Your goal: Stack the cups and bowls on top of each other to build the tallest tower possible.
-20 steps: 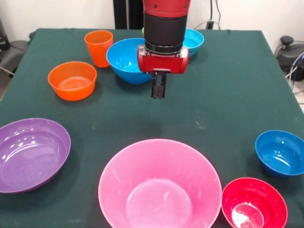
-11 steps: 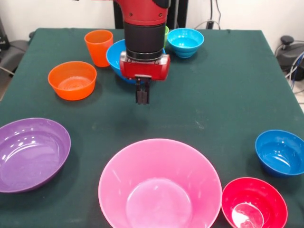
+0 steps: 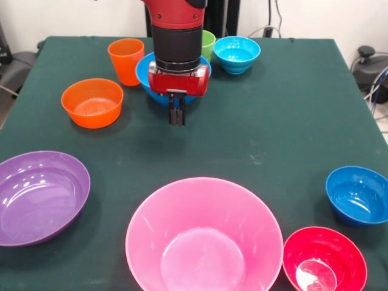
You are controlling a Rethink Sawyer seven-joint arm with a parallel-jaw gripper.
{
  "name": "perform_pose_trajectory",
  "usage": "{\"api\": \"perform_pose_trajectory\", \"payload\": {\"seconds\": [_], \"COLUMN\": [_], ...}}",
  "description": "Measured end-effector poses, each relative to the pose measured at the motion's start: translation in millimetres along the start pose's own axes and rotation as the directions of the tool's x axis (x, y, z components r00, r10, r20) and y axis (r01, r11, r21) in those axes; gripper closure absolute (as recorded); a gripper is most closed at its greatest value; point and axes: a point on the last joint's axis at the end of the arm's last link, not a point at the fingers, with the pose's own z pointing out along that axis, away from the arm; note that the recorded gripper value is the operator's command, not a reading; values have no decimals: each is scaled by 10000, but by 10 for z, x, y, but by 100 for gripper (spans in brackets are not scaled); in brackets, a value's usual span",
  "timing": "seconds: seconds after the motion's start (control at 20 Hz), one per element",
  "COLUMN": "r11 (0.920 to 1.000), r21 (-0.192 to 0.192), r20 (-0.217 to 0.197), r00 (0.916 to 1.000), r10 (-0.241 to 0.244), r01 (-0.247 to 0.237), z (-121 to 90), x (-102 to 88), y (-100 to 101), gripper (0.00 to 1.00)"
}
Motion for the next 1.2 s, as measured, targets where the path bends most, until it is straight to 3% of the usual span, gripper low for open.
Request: {"api": "perform_pose_trajectory", "payload": {"seconds": [0.25,0.3,0.85,1.2], "r11": [9999,9997,9981,9959], "r21": [53,113,338,571], "r20": [-52,62,244,-168], "r00": [9999,9997,9983,9975], "r10": [-137,-231,-524,-693], "r01": [137,230,516,702], "z": [-49,-97,-232,-343], "x": [175,230,285,74], "y": [10,19,69,173], "gripper": [100,0,0,0]}}
